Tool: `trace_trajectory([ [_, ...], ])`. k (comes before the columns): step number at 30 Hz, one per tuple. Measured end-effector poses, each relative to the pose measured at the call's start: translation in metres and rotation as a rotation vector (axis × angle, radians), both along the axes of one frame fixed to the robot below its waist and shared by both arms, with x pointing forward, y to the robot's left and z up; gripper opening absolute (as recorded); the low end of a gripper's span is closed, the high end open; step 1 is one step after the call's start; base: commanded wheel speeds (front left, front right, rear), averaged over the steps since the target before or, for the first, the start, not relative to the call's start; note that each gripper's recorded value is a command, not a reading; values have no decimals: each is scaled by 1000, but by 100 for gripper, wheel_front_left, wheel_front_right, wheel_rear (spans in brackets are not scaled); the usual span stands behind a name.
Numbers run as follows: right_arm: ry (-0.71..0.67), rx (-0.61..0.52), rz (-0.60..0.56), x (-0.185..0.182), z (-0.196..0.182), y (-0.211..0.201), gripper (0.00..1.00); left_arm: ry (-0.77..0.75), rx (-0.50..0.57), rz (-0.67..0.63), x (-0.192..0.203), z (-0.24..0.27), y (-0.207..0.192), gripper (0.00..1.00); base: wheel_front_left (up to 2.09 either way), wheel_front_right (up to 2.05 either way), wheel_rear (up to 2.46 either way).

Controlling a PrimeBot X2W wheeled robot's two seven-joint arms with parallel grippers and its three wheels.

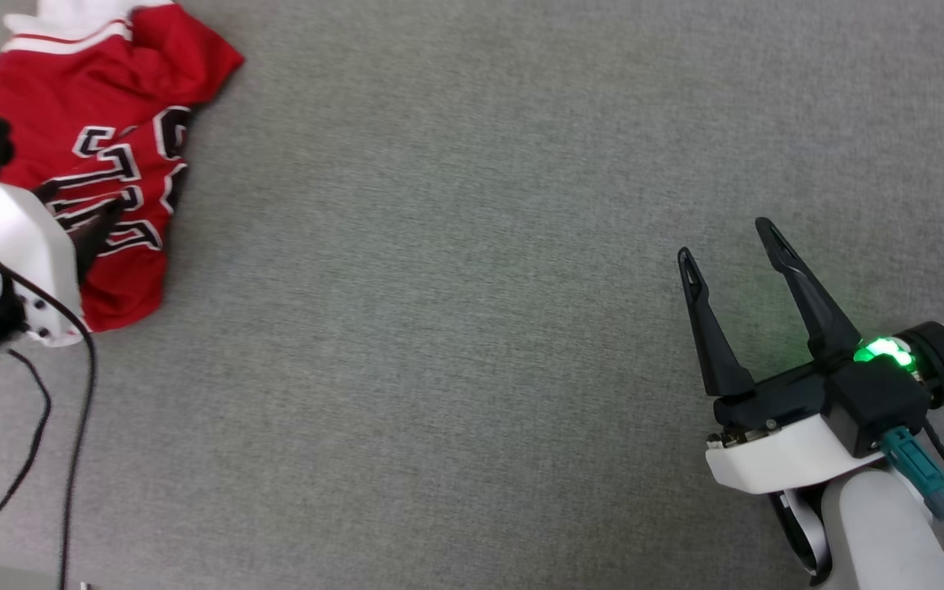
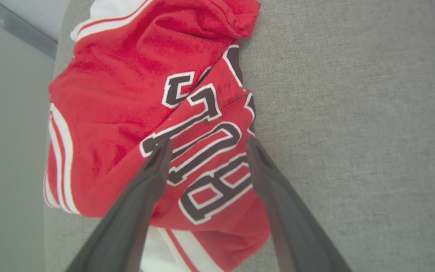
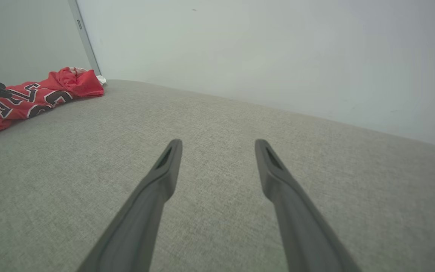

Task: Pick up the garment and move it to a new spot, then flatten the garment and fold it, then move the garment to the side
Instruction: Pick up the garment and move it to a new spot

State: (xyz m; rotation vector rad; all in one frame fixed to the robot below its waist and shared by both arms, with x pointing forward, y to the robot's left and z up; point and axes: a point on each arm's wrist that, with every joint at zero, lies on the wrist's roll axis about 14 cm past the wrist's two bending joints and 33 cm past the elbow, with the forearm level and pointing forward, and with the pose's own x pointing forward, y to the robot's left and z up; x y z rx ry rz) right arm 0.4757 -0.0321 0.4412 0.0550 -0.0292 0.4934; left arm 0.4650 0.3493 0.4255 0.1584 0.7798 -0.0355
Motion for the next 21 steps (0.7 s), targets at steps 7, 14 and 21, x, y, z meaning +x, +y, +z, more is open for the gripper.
trace_trajectory([
  [7,44,-24,-39,2,-21,-17,100,224,-82,113,0,-56,8,100,0,0,0],
  [14,61,-38,-64,2,-28,-26,100,270,-75,105,2,-68,10,45,0,0,0],
  [21,37,-41,-54,0,-17,-22,100,234,-102,110,-4,-57,8,0,0,0,0],
])
